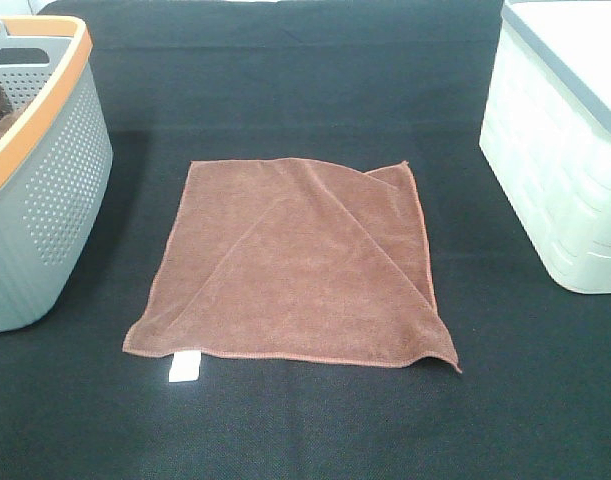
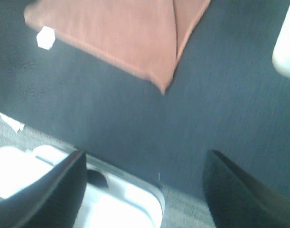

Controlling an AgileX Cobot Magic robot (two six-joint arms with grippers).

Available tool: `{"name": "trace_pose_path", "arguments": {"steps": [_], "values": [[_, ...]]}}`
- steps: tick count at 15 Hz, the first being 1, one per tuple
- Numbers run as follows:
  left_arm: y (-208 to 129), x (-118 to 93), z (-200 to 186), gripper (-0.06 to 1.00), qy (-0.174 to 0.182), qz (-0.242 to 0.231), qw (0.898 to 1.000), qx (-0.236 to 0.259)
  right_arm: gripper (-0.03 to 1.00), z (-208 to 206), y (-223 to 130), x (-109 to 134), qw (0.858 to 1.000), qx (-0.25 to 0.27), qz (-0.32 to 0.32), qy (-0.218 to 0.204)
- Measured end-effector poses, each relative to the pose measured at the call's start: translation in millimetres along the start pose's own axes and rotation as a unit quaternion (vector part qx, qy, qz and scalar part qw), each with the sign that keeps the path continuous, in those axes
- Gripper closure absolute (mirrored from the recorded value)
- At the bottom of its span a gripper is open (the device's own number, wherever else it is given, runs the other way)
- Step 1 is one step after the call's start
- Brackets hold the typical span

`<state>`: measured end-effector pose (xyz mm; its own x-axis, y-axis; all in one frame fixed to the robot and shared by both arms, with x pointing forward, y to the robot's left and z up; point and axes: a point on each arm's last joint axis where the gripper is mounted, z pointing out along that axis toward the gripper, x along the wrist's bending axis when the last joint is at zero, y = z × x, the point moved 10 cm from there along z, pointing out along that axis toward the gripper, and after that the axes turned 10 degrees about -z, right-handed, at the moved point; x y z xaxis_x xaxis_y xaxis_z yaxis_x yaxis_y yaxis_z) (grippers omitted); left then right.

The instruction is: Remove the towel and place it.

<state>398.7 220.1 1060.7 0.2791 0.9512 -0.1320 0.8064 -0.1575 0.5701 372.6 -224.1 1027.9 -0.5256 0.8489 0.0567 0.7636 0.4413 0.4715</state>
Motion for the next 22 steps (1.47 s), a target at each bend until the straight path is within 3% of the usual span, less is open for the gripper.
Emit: {"name": "trace_pose_path", "arguments": {"steps": [3,5,8,9,11,22], "values": [[-68.8,15.9,8.0,0.26,-0.001,0.0,1.0,-0.002,0.31,20.3,-61.8,9.1,1.0,0.007,-0.01,0.001],[-83.7,19.4,11.3,0.26,-0.001,0.0,1.0,-0.006,0.31,24.4,-75.6,10.5,1.0,0.0,-0.02,-0.002],[-115.6,26.8,16.5,0.26,-0.008,0.005,0.999,-0.036,0.31,18.7,-94.3,8.4,0.997,-0.062,-0.038,-0.035],[-115.4,26.7,12.6,0.26,-0.014,0.016,0.998,-0.066,0.31,11.7,-94.0,2.8,0.992,-0.096,-0.046,-0.061],[-105.5,24.4,7.9,0.26,-0.024,0.023,0.993,-0.116,0.31,9.1,-87.5,-0.1,0.987,-0.135,-0.049,-0.075],[-101.0,14.4,14.8,0.26,-0.049,0.041,0.989,-0.134,0.31,14.2,-80.6,-3.6,0.983,-0.157,-0.049,-0.083]]}}
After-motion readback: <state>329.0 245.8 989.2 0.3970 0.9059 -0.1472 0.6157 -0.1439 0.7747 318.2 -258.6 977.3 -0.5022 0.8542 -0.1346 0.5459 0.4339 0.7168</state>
